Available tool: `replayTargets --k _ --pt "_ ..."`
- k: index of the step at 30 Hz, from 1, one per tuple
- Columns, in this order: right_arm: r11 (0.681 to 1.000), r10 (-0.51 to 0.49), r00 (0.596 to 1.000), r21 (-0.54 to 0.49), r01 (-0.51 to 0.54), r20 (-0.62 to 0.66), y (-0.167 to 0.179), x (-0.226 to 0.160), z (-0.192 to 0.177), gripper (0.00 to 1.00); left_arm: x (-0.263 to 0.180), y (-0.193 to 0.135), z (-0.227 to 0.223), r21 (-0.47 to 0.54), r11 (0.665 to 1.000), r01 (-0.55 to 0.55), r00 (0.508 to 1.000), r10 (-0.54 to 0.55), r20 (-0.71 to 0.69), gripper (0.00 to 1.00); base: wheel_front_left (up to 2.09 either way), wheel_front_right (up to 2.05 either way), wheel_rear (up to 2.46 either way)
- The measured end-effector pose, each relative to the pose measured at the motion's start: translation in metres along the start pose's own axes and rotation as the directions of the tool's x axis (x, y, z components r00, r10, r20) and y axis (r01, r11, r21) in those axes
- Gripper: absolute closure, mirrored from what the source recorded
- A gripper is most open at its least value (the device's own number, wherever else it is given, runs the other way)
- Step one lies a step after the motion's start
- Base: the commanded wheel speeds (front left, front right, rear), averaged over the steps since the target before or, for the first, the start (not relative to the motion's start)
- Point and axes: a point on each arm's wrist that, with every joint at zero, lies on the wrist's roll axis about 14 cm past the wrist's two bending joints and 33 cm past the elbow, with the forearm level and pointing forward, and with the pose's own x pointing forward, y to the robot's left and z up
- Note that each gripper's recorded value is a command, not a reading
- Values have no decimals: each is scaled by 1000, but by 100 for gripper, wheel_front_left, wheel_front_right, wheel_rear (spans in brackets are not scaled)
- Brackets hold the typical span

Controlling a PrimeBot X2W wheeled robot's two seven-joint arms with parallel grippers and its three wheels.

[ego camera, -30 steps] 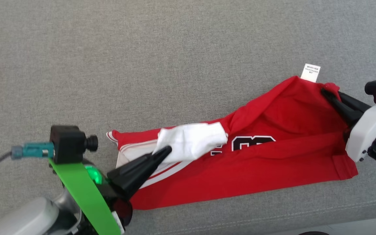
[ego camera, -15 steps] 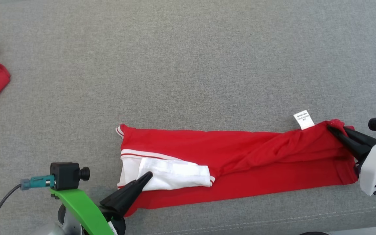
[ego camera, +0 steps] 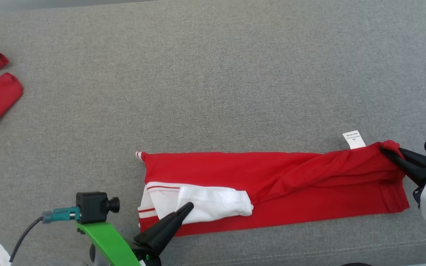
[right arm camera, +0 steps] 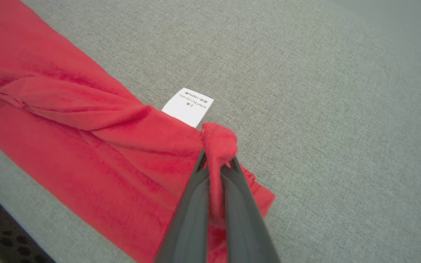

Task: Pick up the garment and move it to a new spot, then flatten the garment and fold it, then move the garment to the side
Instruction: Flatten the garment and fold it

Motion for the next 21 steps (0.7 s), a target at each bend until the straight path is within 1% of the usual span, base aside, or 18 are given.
replayTargets --k 3,7,10,12,13,16,18,19,20,21 --pt "1000 0 1000 -6 0 2 -3 2 1 100 1 -7 -7 -21 1000 15 1000 -16 -6 100 0 0 0" --pt "1000 14 1000 -14 -14 7 -1 6 3 100 2 1 -9 -29 1000 -12 1000 11 -14 100 0 0 0" --pt "999 42 999 -22 -41 17 4 10 5 100 5 4 -10 -62 998 -18 1000 17 -13 100 0 0 0" --pt "999 45 999 -21 -44 6 3 10 2 100 7 13 -9 -93 995 -41 999 41 -10 100 0 0 0" --pt "999 46 999 -23 -46 3 3 10 1 100 8 20 -7 -99 993 -62 998 62 -3 98 0 0 0" --pt "998 57 998 -18 -57 -4 5 13 -2 100 15 37 9 -72 991 -113 993 116 26 97 0 0 0" --pt "998 62 998 -18 -62 1 6 14 -1 100 26 39 19 -57 992 -116 992 118 34 96 0 0 0" --pt "998 64 998 -19 -64 0 7 14 -1 100 28 41 20 -53 991 -119 992 121 33 95 0 0 0" --pt "998 67 998 -19 -67 5 8 14 0 100 29 42 21 -51 991 -123 992 124 31 90 0 0 0" --pt "997 69 998 -19 -69 7 9 15 0 100 31 45 20 -49 990 -133 991 134 21 90 0 0 0"
